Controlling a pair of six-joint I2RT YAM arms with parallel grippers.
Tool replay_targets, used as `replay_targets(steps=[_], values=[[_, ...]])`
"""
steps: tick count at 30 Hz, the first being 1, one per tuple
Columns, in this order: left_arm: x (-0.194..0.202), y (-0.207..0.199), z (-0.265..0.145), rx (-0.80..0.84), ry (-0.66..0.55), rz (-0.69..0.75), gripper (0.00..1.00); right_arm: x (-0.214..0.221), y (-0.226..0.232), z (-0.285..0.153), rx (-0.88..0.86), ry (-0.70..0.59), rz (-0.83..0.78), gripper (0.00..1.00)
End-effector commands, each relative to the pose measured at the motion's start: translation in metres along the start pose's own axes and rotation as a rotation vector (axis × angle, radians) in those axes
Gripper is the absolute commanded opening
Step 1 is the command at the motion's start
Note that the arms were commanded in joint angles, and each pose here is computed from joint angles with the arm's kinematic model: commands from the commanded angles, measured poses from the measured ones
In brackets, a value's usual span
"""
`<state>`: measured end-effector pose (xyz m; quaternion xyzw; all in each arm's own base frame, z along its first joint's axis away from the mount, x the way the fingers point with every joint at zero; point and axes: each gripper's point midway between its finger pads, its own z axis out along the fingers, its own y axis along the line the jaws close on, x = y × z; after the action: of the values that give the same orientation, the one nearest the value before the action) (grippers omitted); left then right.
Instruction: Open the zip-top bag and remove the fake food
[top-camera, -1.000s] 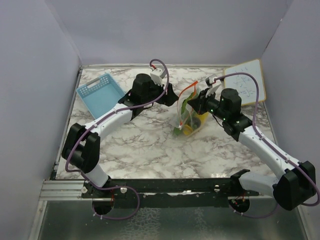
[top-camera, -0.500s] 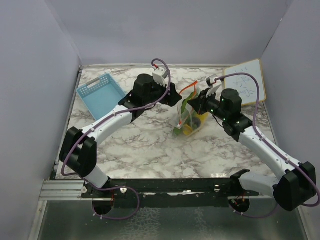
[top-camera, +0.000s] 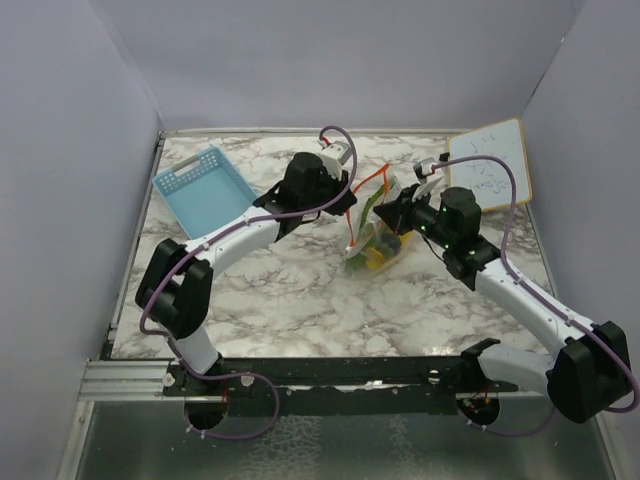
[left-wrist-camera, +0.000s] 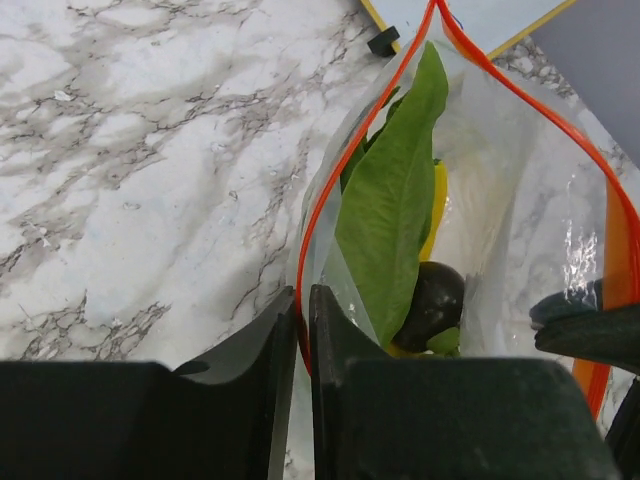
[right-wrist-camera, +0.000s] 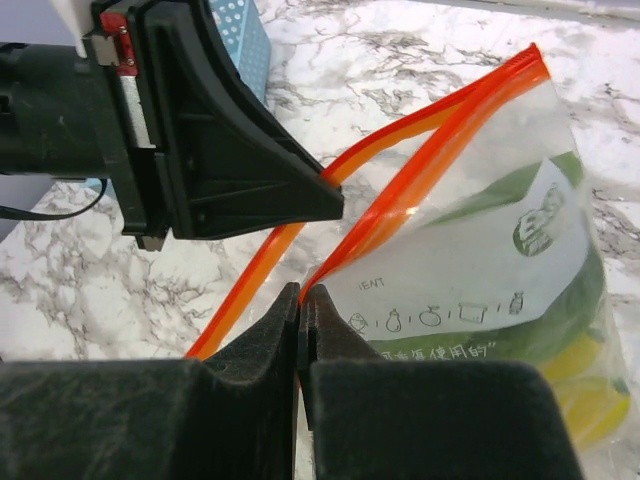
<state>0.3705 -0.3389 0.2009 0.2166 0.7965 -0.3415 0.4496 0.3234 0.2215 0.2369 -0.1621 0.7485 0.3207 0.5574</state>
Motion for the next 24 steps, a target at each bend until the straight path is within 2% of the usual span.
replay_targets(steps=[1,2,11,17,24], values=[[-0.023,-0.016,0.009,0.013,-0.044,0.03,0.02,-0.009,0.011,-0.003,-0.057,-0.056,0.011,0.01],[-0.019,-0.014,0.015,0.007,-0.034,0.029,0.0,-0.007,0.012,-0.004,-0.062,-0.053,0.016,0.01],[-0.035,-0.003,0.027,-0.071,-0.079,0.044,0.0,0.006,0.02,0.002,-0.13,-0.065,0.09,0.01],[-0.046,0.0,0.032,-0.081,-0.098,0.086,0.0,0.017,0.053,0.019,-0.366,-0.02,0.124,0.02],[-0.057,0.028,0.031,-0.153,-0.087,0.103,0.0,0.014,0.079,0.047,-0.456,0.012,0.083,0.02]])
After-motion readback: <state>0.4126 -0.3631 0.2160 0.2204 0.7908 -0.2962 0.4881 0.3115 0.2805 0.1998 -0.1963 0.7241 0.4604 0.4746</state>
